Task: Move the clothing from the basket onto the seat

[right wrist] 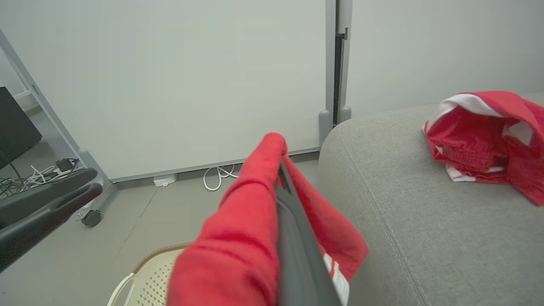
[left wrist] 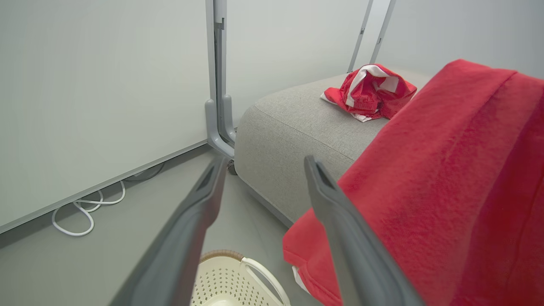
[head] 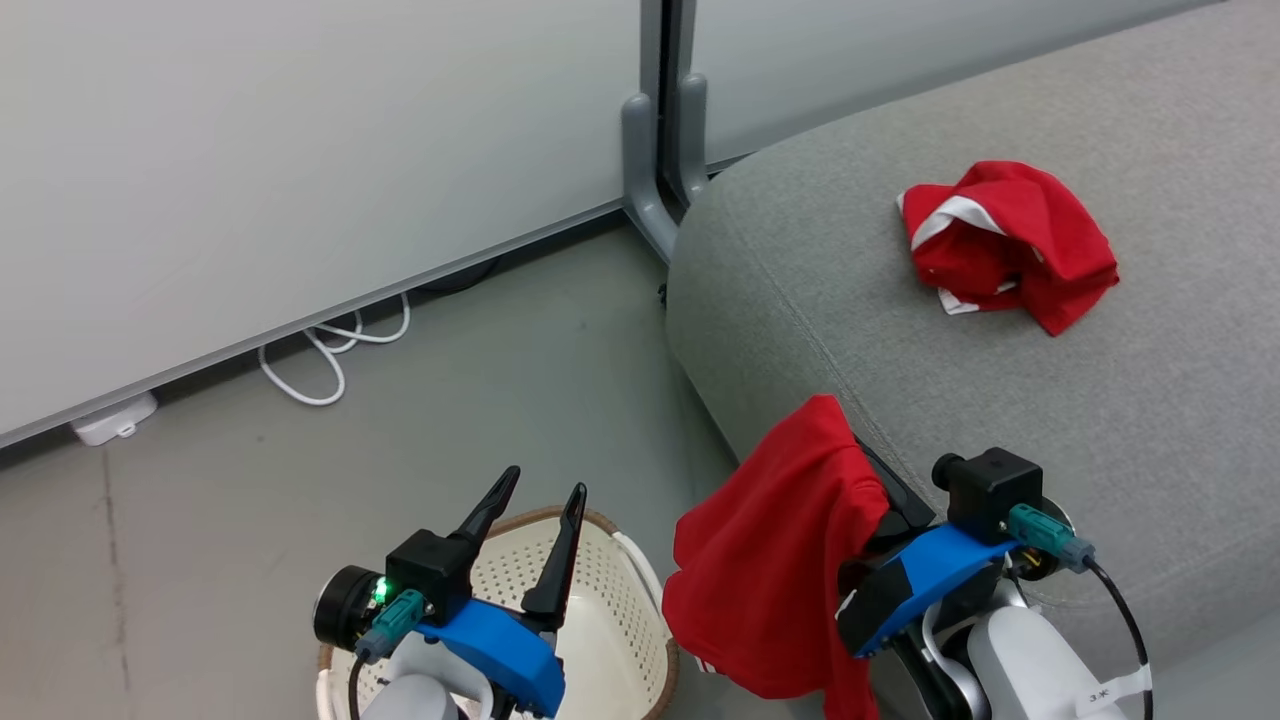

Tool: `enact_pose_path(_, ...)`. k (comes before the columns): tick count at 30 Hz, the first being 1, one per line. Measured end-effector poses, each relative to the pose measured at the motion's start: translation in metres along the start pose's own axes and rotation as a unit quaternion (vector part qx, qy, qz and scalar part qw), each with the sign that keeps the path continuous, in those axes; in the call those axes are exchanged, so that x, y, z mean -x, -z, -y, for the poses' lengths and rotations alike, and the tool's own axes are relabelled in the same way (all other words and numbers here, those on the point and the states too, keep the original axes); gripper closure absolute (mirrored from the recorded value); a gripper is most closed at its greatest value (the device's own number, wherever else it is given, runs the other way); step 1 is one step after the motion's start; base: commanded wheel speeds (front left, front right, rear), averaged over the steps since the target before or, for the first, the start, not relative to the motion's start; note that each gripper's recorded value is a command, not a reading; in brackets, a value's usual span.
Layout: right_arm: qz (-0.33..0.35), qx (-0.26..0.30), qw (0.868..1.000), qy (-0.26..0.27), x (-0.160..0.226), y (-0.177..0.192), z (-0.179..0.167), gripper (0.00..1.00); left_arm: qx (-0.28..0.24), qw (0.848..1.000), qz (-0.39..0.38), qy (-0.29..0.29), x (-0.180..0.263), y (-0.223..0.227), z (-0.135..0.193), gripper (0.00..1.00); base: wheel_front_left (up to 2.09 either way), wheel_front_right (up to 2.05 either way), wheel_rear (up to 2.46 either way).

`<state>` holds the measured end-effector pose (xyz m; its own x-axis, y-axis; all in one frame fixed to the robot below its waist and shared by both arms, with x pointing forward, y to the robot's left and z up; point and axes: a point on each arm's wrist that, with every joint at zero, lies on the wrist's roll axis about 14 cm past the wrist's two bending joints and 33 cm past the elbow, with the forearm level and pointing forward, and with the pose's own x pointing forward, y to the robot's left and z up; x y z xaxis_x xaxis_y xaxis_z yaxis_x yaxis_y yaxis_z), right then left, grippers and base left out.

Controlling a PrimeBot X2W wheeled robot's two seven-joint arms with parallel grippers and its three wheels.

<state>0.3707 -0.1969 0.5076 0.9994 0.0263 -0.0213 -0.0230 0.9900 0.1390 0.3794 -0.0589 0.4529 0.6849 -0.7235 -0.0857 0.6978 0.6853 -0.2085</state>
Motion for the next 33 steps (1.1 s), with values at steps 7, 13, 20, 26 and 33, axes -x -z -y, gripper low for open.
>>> enact_pose_path(7, -0.001, -0.005, 0.999, 0.047, 0.018, 0.003, 0.029, 1.0, 0.001, 0.999, -0.011, 0.044, -0.02, 0.007, 0.021, 0.0, 0.0, 0.0, 0.0)
enact_pose_path(13, 0.002, -0.006, 0.996, 0.089, 0.037, 0.002, 0.053, 1.0, 0.0, 0.996, -0.017, 0.085, -0.034, 0.011, 0.046, 0.0, 0.0, 0.0, 0.0)
enact_pose_path(20, 0.0, -0.008, 0.992, 0.127, 0.056, 0.005, 0.074, 1.0, -0.002, 0.993, -0.018, 0.114, -0.039, 0.011, 0.065, 0.0, 0.0, 0.0, 0.0)
enact_pose_path(26, 0.006, -0.008, 0.991, 0.131, 0.058, 0.002, 0.076, 1.0, -0.004, 0.993, -0.021, 0.118, -0.038, 0.012, 0.067, 0.0, 0.0, 0.0, 0.0)
enact_pose_path(33, 0.006, -0.01, 0.992, 0.127, 0.058, 0.002, 0.073, 1.0, -0.005, 0.993, -0.018, 0.115, -0.038, 0.009, 0.065, 0.0, 0.0, 0.0, 0.0)
